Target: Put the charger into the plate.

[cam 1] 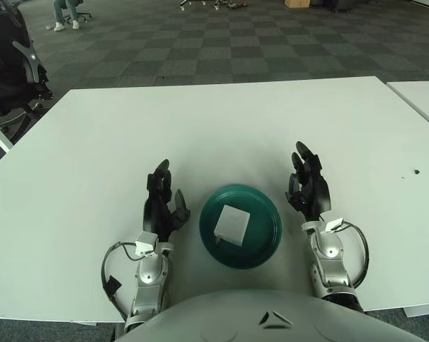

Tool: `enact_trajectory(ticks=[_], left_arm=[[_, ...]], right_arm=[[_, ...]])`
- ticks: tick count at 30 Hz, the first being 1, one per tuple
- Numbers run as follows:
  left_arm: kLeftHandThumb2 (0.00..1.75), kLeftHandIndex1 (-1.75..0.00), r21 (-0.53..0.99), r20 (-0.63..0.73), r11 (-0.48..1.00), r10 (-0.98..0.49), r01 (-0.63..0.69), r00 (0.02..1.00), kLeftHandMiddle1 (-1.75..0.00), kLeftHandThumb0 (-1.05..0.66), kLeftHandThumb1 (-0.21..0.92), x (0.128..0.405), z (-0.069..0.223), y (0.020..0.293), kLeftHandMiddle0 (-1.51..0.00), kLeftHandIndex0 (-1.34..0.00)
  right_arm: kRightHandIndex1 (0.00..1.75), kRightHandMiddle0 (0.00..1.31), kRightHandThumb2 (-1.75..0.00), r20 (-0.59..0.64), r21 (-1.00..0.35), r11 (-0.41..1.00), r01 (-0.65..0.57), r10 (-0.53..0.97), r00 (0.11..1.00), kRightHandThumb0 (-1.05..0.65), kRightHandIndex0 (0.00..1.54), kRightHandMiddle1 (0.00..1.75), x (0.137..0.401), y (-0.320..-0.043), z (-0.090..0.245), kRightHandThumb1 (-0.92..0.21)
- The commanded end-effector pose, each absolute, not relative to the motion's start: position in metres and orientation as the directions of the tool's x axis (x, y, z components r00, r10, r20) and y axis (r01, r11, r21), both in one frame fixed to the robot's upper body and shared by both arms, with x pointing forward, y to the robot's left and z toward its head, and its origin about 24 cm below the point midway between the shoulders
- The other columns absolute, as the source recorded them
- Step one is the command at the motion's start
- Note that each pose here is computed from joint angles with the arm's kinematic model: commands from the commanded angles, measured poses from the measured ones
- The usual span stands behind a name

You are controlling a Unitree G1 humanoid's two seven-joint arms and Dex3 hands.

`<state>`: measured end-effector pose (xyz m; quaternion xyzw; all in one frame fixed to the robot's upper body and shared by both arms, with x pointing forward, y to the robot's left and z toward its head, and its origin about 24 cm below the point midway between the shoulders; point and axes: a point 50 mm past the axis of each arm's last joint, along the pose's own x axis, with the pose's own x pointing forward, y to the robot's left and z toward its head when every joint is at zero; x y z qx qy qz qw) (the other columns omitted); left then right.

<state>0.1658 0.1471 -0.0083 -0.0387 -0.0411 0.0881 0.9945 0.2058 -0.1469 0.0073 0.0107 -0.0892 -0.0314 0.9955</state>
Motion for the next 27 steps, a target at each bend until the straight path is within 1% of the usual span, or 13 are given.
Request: enact_trajectory(ticks=[1, 6, 11, 16, 22, 27], left_arm=[[1.0, -0.6, -0.035, -0.189, 0.984, 0.164, -0.174, 0.968, 0.0, -0.89, 0.92, 0.124, -0.06, 0.143, -0.2, 0.0], [1.02, -0.49, -0.066, -0.215, 0.984, 0.147, -0.164, 0.966, 0.0, -0.9, 0.92, 0.124, -0.062, 0.142, -0.16, 0.0], [1.06, -0.34, -0.102, -0.237, 0.985, 0.113, -0.14, 0.965, 0.0, -0.94, 0.92, 0.123, -0.065, 0.14, -0.08, 0.0], [1.08, -0.21, -0.085, -0.23, 0.991, 0.079, -0.101, 0.97, 0.0, -0.97, 0.92, 0.123, -0.066, 0.138, -0.02, 0.0], [1.07, -0.1, -0.063, -0.215, 0.997, 0.035, -0.05, 0.976, 0.0, -0.98, 0.92, 0.123, -0.066, 0.138, 0.0, 0.0], [1.07, -0.05, -0.063, -0.221, 0.997, 0.03, -0.045, 0.975, 0.0, -0.99, 0.92, 0.124, -0.068, 0.139, 0.0, 0.0]], right_arm=[[0.0, 0.0, -0.8, -0.174, 0.074, 0.992, 0.107, -0.092, 0.98, -0.82, 0.09, 0.36, 0.147, -0.138, -0.065, -0.92], [0.0, 0.0, -0.81, -0.188, 0.076, 0.993, 0.095, -0.079, 0.979, -0.84, 0.09, 0.36, 0.147, -0.139, -0.068, -0.92], [0.0, 0.0, -0.84, -0.23, -0.004, 0.999, -0.047, 0.045, 0.972, -0.89, 0.07, 0.32, 0.149, -0.145, -0.073, -0.92], [0.0, 0.0, -0.87, -0.24, -0.072, 0.99, -0.124, 0.104, 0.965, -0.92, 0.06, 0.28, 0.15, -0.15, -0.074, -0.92], [0.0, 0.0, -0.89, -0.243, -0.099, 0.984, -0.147, 0.119, 0.963, -0.95, 0.05, 0.24, 0.151, -0.151, -0.075, -0.92], [0.0, 0.0, -0.9, -0.255, -0.093, 0.984, -0.153, 0.125, 0.959, -0.97, 0.05, 0.21, 0.151, -0.152, -0.076, -0.92]])
